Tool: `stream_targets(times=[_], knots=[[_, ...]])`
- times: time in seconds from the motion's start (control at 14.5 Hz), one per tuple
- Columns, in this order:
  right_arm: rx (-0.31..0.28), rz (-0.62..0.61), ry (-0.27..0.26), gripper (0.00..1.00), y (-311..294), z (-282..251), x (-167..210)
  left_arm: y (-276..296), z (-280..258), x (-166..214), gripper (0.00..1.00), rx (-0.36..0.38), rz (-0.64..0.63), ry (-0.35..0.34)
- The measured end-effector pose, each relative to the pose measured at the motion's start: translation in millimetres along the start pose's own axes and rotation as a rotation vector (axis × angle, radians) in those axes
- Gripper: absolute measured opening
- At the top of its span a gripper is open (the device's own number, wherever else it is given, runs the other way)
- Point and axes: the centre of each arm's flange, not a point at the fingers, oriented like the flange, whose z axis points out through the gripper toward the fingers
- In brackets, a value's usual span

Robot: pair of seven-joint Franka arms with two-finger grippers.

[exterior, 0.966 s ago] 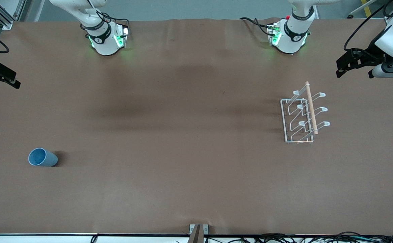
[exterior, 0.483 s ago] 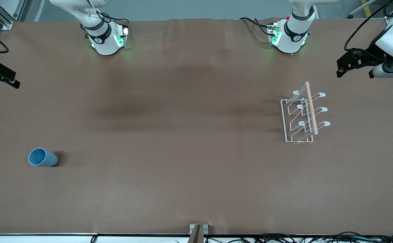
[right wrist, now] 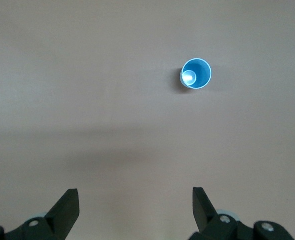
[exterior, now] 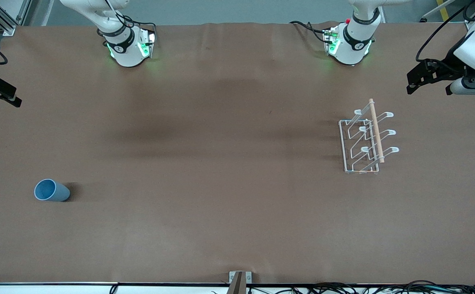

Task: Hang cup on cup holder

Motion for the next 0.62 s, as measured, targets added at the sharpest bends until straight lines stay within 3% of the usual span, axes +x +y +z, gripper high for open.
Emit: stream_targets(times=[0.34, 0.62], knots=[[-0.004, 0.029, 0.007, 1.0, 16.9, 20.4, 17.4, -0.3, 1.6, 1.2, 1.0, 0.0, 0.0, -0.003], [-0.014, 0.081, 0.003, 1.0, 62.9, 90.2, 59.0, -1.3, -0.2, 2.6, 1.0, -0.002, -0.002, 0.001]])
